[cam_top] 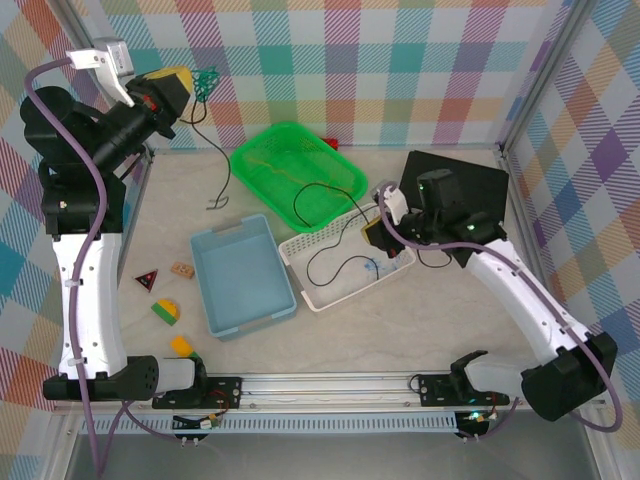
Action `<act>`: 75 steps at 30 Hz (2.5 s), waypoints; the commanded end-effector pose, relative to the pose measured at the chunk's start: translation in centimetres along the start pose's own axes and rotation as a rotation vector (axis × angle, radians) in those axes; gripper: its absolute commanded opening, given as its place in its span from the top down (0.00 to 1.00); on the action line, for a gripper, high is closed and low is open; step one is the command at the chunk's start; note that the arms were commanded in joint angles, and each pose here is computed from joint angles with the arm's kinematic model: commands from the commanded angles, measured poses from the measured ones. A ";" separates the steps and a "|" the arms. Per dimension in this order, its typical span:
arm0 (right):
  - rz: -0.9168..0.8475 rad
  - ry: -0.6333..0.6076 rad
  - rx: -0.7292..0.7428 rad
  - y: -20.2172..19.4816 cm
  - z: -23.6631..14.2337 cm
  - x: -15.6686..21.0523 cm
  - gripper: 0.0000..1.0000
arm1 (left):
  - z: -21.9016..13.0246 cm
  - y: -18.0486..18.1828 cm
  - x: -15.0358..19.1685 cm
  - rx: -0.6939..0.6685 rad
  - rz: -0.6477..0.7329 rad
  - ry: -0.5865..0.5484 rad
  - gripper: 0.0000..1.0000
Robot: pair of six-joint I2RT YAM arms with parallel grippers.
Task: Untangle the cables
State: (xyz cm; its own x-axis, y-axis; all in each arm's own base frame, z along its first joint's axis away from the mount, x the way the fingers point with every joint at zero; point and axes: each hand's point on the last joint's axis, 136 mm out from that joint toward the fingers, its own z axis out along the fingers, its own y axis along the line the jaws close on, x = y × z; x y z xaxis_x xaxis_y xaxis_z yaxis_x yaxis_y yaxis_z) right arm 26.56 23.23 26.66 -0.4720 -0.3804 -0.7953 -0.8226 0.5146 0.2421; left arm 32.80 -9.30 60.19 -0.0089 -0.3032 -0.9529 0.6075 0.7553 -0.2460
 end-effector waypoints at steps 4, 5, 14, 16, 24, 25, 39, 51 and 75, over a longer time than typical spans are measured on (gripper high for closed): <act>-0.220 0.042 -0.044 -1.1 2.5 1.8 1.00 | -0.6 -1.1 -0.8 0.043 0.053 -0.027 1.00; -0.226 0.056 -0.040 -1.5 2.9 2.2 1.00 | -0.6 -1.1 -0.7 0.045 0.052 -0.023 1.00; -0.233 0.044 0.050 -4.4 3.6 2.2 0.32 | -0.4 -1.2 -0.6 0.064 0.062 -0.014 1.00; -0.214 0.012 0.041 -4.1 3.2 1.5 0.31 | -0.4 -1.5 -0.6 0.077 0.062 -0.011 1.00; -0.042 -0.164 -0.104 -1.3 2.3 -2.3 0.31 | -0.6 -3.0 -0.5 0.155 0.042 0.002 1.00; -0.015 -0.188 -0.141 -0.7 2.1 -3.0 0.31 | -0.7 -3.3 -0.6 0.168 0.041 0.002 1.00; 0.051 -0.322 -0.433 7.2 3.2 -13.8 0.32 | -0.6 -5.3 -1.2 0.324 -0.071 0.002 1.00; -0.015 -0.372 -0.526 10.1 4.9 -18.9 0.30 | -0.9 -6.2 -1.1 0.392 -0.147 0.013 1.00; 0.020 -0.349 -0.613 12.8 8.8 -20.2 1.00 | -0.9 -5.8 -0.7 0.366 -0.152 0.008 1.00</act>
State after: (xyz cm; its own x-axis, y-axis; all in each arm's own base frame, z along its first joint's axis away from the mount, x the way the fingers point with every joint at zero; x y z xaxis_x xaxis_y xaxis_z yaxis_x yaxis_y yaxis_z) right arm 28.60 45.02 39.52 -0.4883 -0.0675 -0.8701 -0.8679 -0.0671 0.4923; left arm 29.87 -13.24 60.90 -0.1849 -0.3901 -0.9020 0.8292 0.4307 -0.3563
